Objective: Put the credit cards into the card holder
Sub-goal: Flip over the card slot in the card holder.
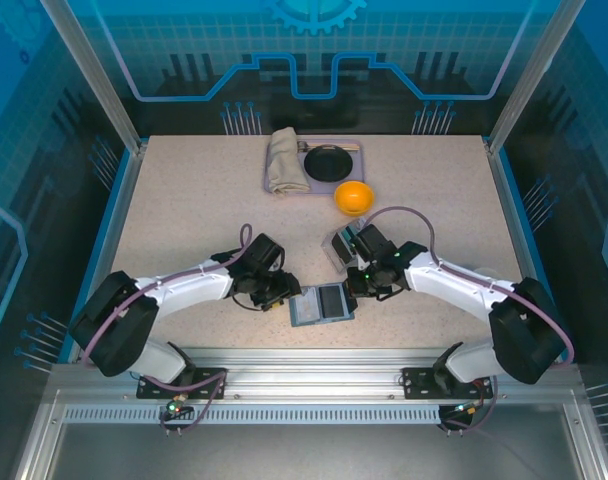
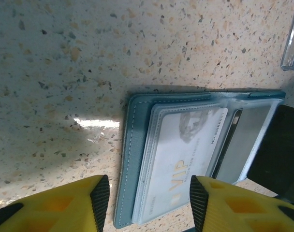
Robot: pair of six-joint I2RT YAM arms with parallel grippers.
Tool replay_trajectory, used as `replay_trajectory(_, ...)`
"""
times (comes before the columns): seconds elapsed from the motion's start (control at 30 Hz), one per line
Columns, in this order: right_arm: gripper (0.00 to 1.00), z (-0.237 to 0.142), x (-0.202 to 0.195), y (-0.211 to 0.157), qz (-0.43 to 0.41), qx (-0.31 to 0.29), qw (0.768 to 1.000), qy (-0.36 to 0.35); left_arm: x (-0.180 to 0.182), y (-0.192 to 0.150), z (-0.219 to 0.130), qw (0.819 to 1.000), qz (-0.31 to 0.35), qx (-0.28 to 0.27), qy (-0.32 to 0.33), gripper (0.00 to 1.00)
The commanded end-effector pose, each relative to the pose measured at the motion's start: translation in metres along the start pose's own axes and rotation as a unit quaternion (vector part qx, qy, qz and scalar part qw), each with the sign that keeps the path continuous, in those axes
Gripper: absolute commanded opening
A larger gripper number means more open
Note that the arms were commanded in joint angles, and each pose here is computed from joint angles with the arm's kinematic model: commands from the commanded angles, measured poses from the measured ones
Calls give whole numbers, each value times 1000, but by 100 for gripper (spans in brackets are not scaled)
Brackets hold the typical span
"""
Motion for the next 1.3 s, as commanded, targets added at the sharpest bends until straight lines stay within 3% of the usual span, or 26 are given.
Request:
replay_trajectory(0.0,0,-1,-7,-4,21,7,1000,6,6,-3,10,1000,-2,6,12,49)
replay_trajectory(0.23,0,11,-11,-9,30,14,999,7,8,-6,23,1000,-1,17,21,44)
replay_trajectory(0.5,0,14,1,-5,54,15,996,72,11,-8,33,999,2,27,29,33)
replay_trajectory(0.9,0,0,2,2,84,-1,987,134,10,-6,31,999,2,23,30,32)
replay_trajectory(1.27,0,-11,35,11,50,-11,978,200,-2,-2,19,1000,13,-1,6,27)
Point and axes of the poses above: each hand's point on the last joint's axis, 136 mm out from that joint toward the fingers, its own z axis out along the fingers, its own x axis along the line the jaws close on, y = z × x, the point moved 5 cm from there along -z, back along the fingers
